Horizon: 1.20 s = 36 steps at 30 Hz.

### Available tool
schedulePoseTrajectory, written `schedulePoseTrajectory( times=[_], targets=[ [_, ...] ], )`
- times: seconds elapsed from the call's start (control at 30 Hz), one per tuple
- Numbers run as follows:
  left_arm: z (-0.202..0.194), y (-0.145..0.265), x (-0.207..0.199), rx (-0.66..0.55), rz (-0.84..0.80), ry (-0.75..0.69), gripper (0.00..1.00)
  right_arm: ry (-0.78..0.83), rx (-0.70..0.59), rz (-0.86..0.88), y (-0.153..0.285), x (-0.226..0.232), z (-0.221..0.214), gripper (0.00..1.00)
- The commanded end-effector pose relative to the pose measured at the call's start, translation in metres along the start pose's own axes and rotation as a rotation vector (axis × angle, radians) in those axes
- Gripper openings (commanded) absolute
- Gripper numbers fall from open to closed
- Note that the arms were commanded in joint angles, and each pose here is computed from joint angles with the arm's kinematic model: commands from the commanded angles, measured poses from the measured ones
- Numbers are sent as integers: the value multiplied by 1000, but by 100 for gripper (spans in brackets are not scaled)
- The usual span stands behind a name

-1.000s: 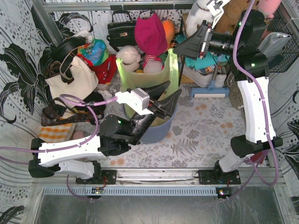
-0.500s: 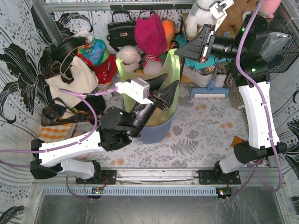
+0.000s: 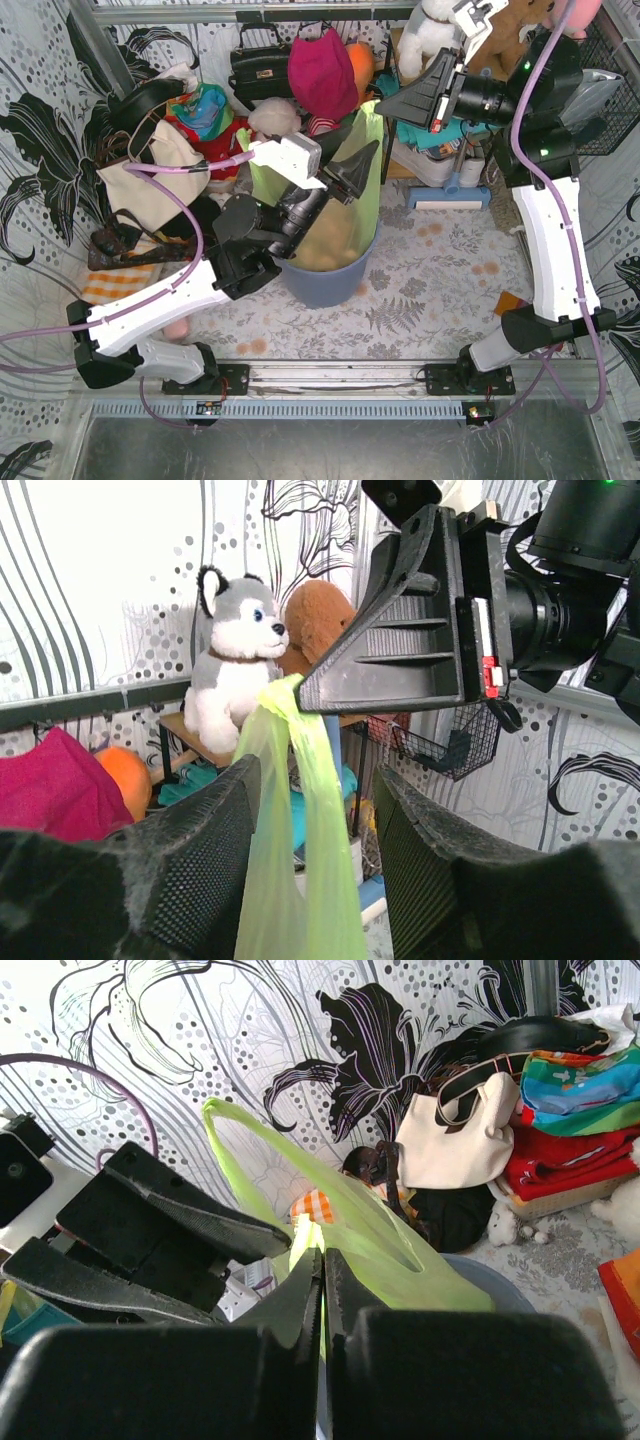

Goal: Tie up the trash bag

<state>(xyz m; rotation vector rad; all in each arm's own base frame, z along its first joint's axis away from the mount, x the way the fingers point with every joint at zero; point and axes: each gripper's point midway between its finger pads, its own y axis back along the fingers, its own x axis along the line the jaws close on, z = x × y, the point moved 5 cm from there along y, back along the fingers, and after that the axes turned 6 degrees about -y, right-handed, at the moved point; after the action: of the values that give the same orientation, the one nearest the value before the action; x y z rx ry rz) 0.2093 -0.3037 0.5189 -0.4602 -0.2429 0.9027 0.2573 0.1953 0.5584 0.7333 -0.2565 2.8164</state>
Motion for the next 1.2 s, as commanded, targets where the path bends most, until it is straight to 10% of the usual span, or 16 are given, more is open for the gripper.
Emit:
schedulePoseTrajectory(
  times=[0.0, 0.5, 1.17],
  targets=[
    [27, -5, 5, -94, -103, -52, 58, 66, -29, 31, 8, 21, 5, 0],
    [13, -14, 26, -188, -221, -157, 74, 84, 0, 49, 11, 21, -6, 0],
    [7, -43, 23, -147, -282, -57, 70, 130, 20, 90, 15, 32, -8, 0]
  ],
)
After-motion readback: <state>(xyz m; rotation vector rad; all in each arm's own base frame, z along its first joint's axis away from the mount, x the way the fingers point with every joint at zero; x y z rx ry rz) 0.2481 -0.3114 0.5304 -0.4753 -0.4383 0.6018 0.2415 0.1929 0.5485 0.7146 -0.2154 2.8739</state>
